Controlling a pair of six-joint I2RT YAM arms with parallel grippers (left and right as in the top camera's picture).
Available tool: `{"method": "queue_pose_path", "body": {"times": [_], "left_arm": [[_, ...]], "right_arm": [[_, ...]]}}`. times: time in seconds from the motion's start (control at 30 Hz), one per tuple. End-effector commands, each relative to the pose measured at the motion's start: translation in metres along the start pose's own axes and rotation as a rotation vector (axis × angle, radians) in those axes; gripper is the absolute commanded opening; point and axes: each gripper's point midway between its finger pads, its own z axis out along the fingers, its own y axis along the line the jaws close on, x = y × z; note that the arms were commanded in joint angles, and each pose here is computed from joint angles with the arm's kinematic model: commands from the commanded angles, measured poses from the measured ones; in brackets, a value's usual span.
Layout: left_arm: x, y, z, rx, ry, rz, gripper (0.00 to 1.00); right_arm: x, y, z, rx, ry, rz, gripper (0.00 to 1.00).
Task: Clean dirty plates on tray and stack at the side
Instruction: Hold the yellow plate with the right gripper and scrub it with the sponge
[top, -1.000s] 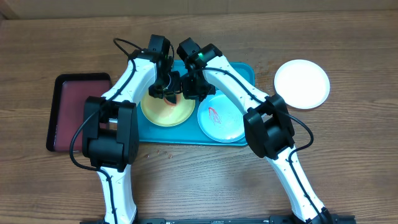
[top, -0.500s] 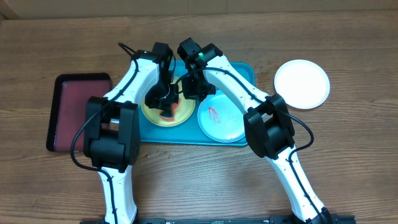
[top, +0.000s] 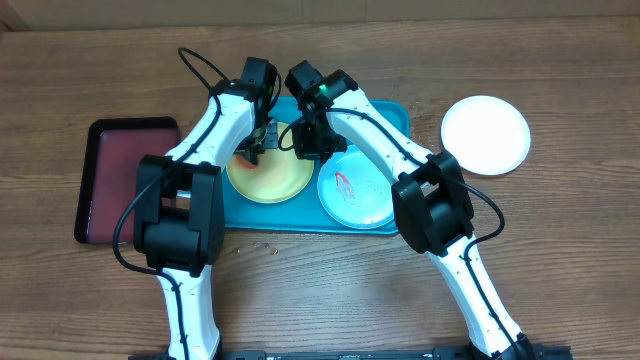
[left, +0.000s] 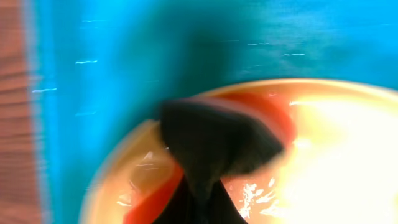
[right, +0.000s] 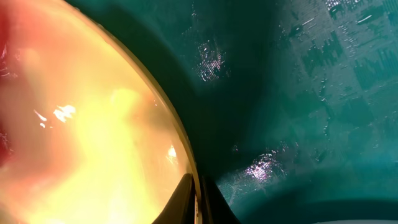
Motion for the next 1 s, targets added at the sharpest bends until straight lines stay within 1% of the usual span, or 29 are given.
{"method": "queue_pose_path", "body": {"times": [0.0,0.1,0.13,0.27,0.37,0.43,0.47,0.6,0.7,0.77,0.8,0.87,0.97], "left_arm": [[0.011,-0.066,-0.009,0.374,0.088,-0.013,0.04],[0.021,-0.09,-0.02,0.511,0.14,-0.004,0.04],[0.025,-0.092,-0.022,0.523,0.157,-0.004,0.04],[0.041,-0.083,-0.02,0.475,0.216,0.017,0.04],[0.052,-0.055,-0.011,0.324,0.248,0.021,0.04],[0.054,-0.026,-0.005,0.17,0.246,0.027,0.04],[0.053,-0.004,-0.003,0.056,0.235,0.031,0.04],[0.041,0.041,-0.003,-0.19,0.175,0.05,0.04],[0.029,0.069,-0.01,-0.356,0.109,0.019,0.04],[0.021,0.078,-0.016,-0.416,0.075,0.005,0.04],[0.018,0.078,-0.018,-0.422,0.063,-0.006,0.04],[0.013,0.071,-0.02,-0.381,0.051,-0.039,0.04],[0.004,0.045,-0.024,-0.225,0.05,-0.068,0.04]], "right_arm": [[-0.001,-0.027,0.023,0.106,0.009,0.021,0.04],[-0.001,-0.024,0.023,0.09,0.011,0.02,0.04],[0.0,-0.024,0.023,0.088,0.012,0.02,0.04],[0.0,-0.024,0.023,0.089,0.015,0.021,0.04],[0.001,-0.024,0.023,0.089,0.017,0.021,0.04],[0.001,-0.024,0.023,0.09,0.016,0.021,0.04],[0.001,-0.024,0.023,0.09,0.016,0.021,0.04],[0.001,-0.024,0.023,0.09,0.016,0.021,0.04],[0.001,-0.024,0.023,0.09,0.016,0.021,0.04],[0.0,-0.024,0.023,0.089,0.016,0.021,0.04],[0.0,-0.024,0.023,0.089,0.015,0.021,0.04],[0.0,-0.024,0.023,0.088,0.012,0.02,0.04],[-0.001,-0.023,0.023,0.086,0.009,0.02,0.04]]}}
